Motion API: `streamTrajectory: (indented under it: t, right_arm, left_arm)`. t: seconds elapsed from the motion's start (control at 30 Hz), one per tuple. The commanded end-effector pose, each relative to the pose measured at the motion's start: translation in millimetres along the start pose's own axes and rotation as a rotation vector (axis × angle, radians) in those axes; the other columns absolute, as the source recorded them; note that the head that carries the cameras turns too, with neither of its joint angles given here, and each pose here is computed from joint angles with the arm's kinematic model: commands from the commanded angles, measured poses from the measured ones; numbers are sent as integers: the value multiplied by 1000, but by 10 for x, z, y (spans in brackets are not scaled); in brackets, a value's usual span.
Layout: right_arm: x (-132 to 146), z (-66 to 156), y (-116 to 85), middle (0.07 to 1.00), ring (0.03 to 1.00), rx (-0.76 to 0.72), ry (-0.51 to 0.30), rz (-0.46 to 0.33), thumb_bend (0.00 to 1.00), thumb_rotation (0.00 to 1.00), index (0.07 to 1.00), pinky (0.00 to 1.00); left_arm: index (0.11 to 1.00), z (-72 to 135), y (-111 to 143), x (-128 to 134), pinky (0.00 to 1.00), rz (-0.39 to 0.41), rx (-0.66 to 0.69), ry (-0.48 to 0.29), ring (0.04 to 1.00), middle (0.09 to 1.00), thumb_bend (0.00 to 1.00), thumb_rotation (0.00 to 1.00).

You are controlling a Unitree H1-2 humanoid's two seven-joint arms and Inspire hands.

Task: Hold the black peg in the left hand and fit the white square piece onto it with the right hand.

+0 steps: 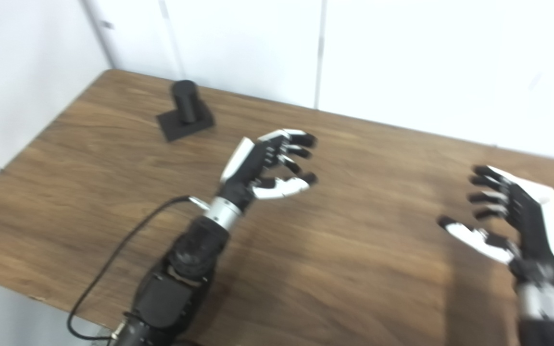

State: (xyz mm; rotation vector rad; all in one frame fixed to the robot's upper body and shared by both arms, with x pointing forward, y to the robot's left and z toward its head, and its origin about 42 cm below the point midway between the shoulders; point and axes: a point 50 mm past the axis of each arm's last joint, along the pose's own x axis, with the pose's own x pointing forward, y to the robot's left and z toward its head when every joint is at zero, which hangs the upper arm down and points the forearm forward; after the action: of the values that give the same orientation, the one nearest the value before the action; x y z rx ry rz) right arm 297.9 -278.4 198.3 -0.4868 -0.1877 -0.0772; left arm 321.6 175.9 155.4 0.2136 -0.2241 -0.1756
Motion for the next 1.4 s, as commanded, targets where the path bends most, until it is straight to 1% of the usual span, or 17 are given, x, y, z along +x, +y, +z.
streamTrajectory:
  t: [0.0,0.13,0.2,0.33,0.43,0.53,0.6,0.7,0.8,0.87,0.93,1.03,1.17,1.27,1.37]
  right_arm:
    - [50,166,-73,745,650,13,-66,-16,576,0,765,522]
    - [46,193,-71,738,649,10,-67,-13,572,0,772,527]
    - [52,202,-66,735,649,6,-63,-17,577,0,764,521]
    - [49,216,-62,731,643,4,-57,-19,589,0,754,502]
    - [39,226,-64,735,646,8,-57,-16,591,0,751,509]
    - [38,229,-54,730,644,12,-55,-15,590,0,753,515]
    - [43,231,-46,727,643,12,-57,-16,591,0,749,507]
    - [47,235,-39,724,641,7,-57,-17,586,0,747,499]
    - [46,252,-35,720,635,8,-56,-20,586,0,743,490]
    - [41,263,-30,722,640,11,-53,-21,582,0,743,495]
    - [37,267,-34,723,642,9,-51,-21,582,0,743,497]
    - [35,272,-40,719,632,13,-51,-21,584,0,744,494]
    - [39,270,-43,723,634,18,-49,-21,583,0,746,495]
    - [41,267,-44,726,634,17,-51,-21,583,0,748,494]
    - [45,257,-49,724,632,17,-55,-20,581,0,747,493]
  left_arm:
    - [711,130,12,90,552,10,31,-74,718,751,616,40]
    - [710,128,17,92,567,9,32,-74,723,751,614,33]
    - [702,119,20,92,559,9,29,-80,713,745,615,23]
    - [693,118,22,83,564,8,26,-72,720,744,629,47]
    - [686,129,31,77,589,-6,28,-63,724,737,625,79]
    - [680,143,65,79,595,-17,33,-67,717,732,613,57]
    - [681,154,105,87,593,-15,41,-71,716,733,620,62]
    - [685,210,255,115,571,-5,81,-86,689,727,654,76]
    - [699,274,464,146,567,17,194,-114,675,728,702,102]
    - [715,324,669,175,580,44,280,-120,692,741,728,138]
    - [724,374,854,200,580,76,339,-116,709,757,752,157]
    - [730,451,1119,225,594,104,383,-108,732,773,775,155]
    - [740,568,1387,264,585,125,470,-90,716,772,787,191]
    - [746,657,1521,290,633,154,523,-63,746,780,803,237]
    - [742,724,1598,317,688,189,544,-48,780,795,803,226]
